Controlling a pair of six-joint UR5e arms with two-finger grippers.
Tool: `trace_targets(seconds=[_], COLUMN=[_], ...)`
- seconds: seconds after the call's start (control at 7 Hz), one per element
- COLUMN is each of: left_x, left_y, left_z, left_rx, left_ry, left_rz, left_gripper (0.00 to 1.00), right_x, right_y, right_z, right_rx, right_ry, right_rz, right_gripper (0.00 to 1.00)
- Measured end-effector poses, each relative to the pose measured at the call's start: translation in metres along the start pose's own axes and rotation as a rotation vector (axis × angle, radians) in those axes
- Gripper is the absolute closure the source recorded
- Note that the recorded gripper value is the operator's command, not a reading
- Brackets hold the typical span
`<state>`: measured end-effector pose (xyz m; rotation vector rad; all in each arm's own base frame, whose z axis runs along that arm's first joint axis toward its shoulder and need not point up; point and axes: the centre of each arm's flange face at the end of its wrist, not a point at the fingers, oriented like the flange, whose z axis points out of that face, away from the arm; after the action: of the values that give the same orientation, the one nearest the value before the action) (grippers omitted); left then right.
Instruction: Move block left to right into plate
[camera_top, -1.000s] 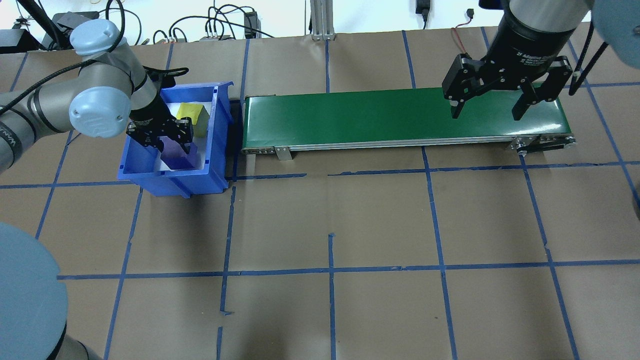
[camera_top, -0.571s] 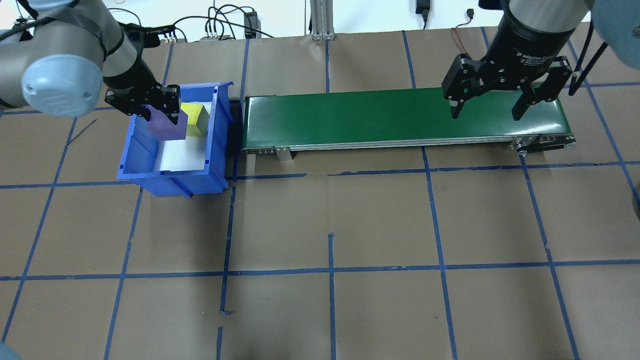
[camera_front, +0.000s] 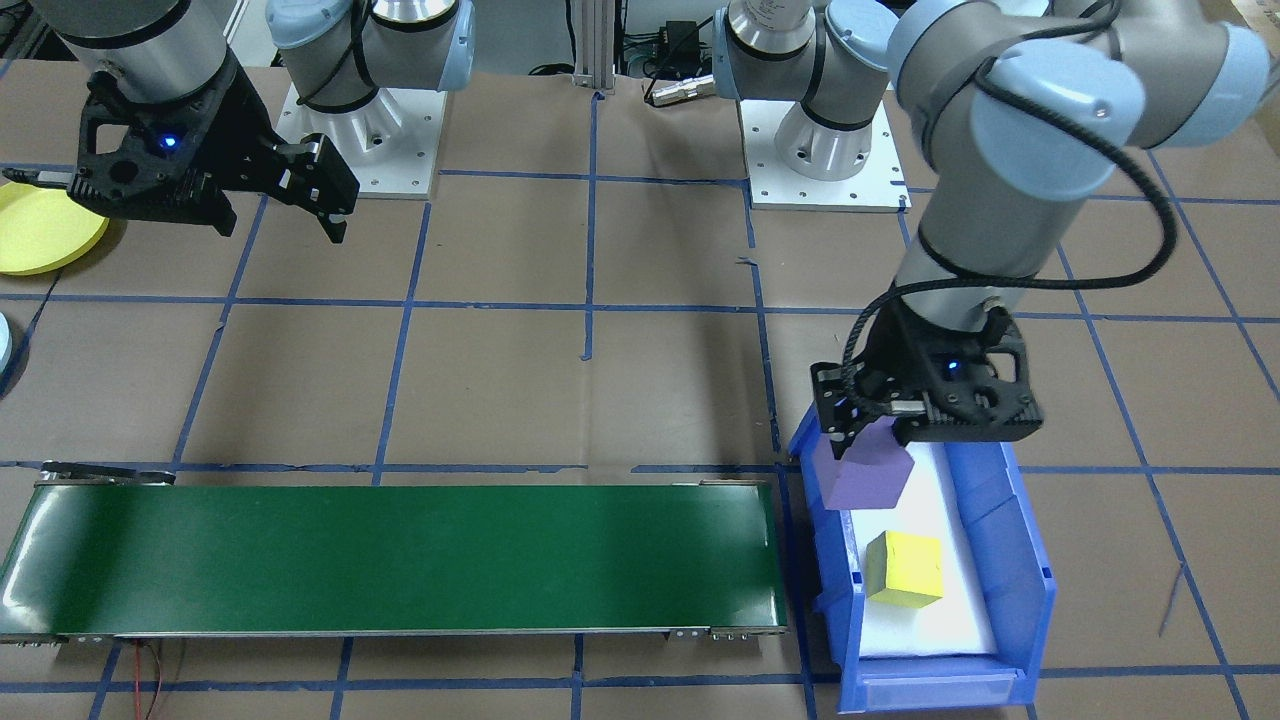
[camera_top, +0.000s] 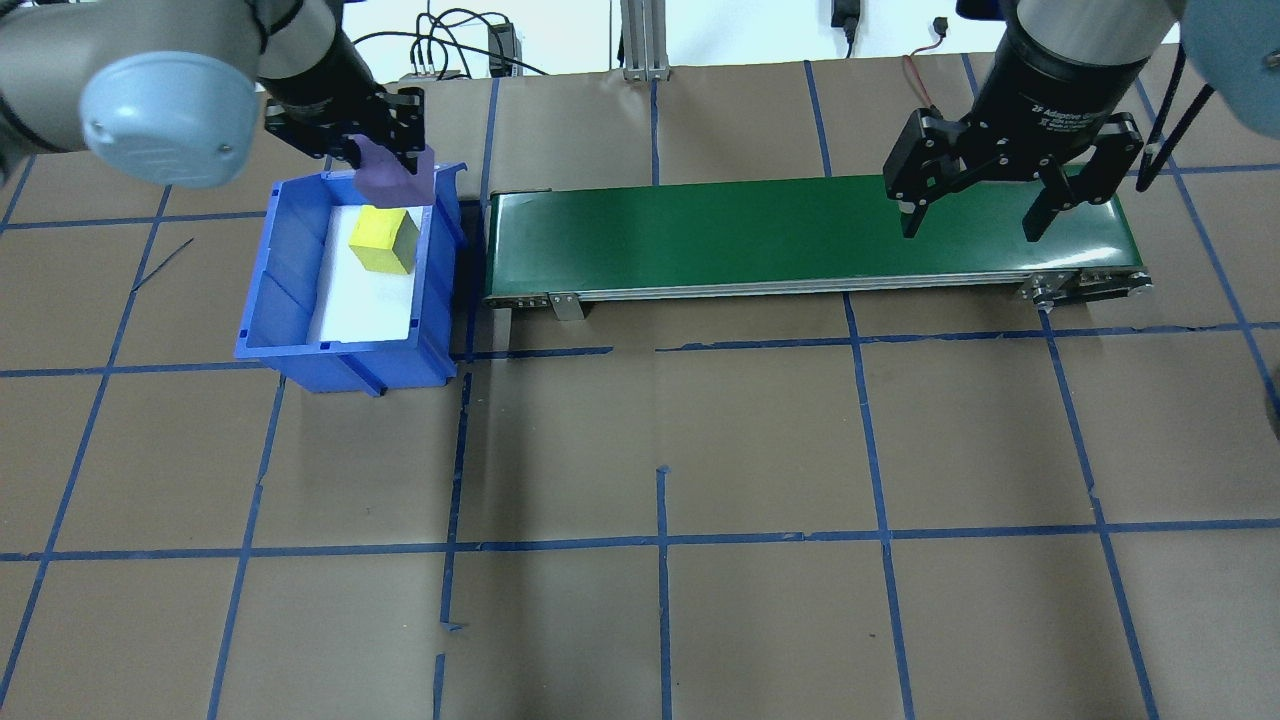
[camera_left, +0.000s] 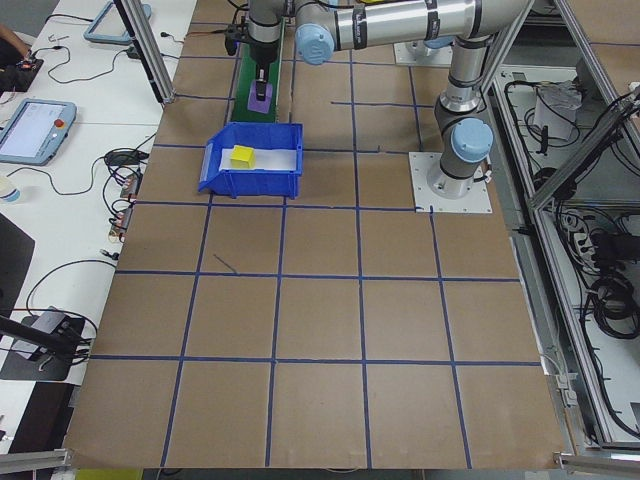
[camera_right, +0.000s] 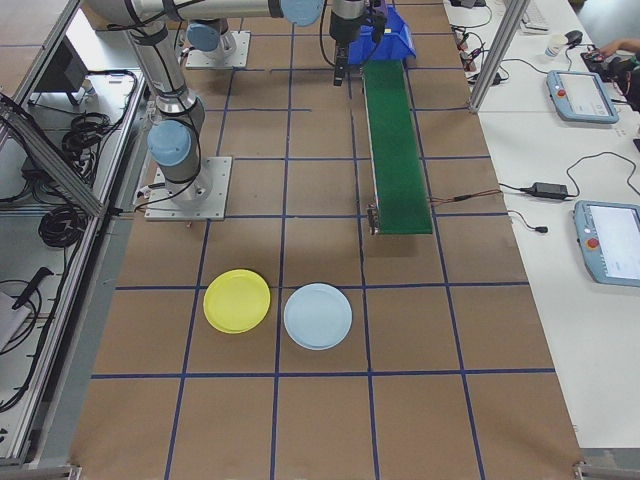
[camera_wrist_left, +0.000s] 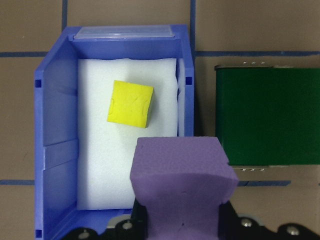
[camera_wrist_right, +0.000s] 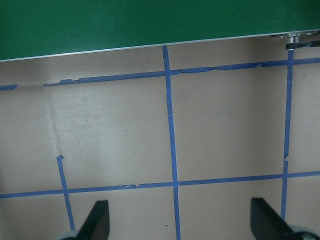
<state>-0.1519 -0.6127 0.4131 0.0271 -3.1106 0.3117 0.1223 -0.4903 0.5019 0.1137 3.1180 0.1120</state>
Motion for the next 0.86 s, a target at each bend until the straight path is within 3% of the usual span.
trace_targets(seconds=[0.29, 0.43, 0.57, 0.71, 0.86], left_x=[0.049, 0.057, 0.06, 0.061, 0.061], left_y=[-0.01, -0.011, -0.009, -0.003, 0.001], left_z=[0.064, 0.082, 0.096, 0.109, 0.117], left_rx=[-0.01, -0.025, -0.047, -0.076, -0.092], left_ry=[0.015, 0.017, 0.02, 0.023, 0.023], left_rz=[0.017, 0.023, 0.02, 0.012, 0.005], left_gripper=[0.58, 0.51, 0.17, 0.0, 0.0], right_x=[0.0, 0.0, 0.0, 0.0, 0.0], right_y=[0.0, 0.0, 0.0, 0.0, 0.0], right_z=[0.0, -0.001, -0.001, -0.001, -0.001], right_rx=[0.0, 0.001, 0.001, 0.001, 0.001], right_ry=[0.0, 0.0, 0.0, 0.001, 0.001], right_rz=[0.001, 0.001, 0.001, 0.001, 0.001], right_gripper=[0.0, 0.0, 0.0, 0.0, 0.0])
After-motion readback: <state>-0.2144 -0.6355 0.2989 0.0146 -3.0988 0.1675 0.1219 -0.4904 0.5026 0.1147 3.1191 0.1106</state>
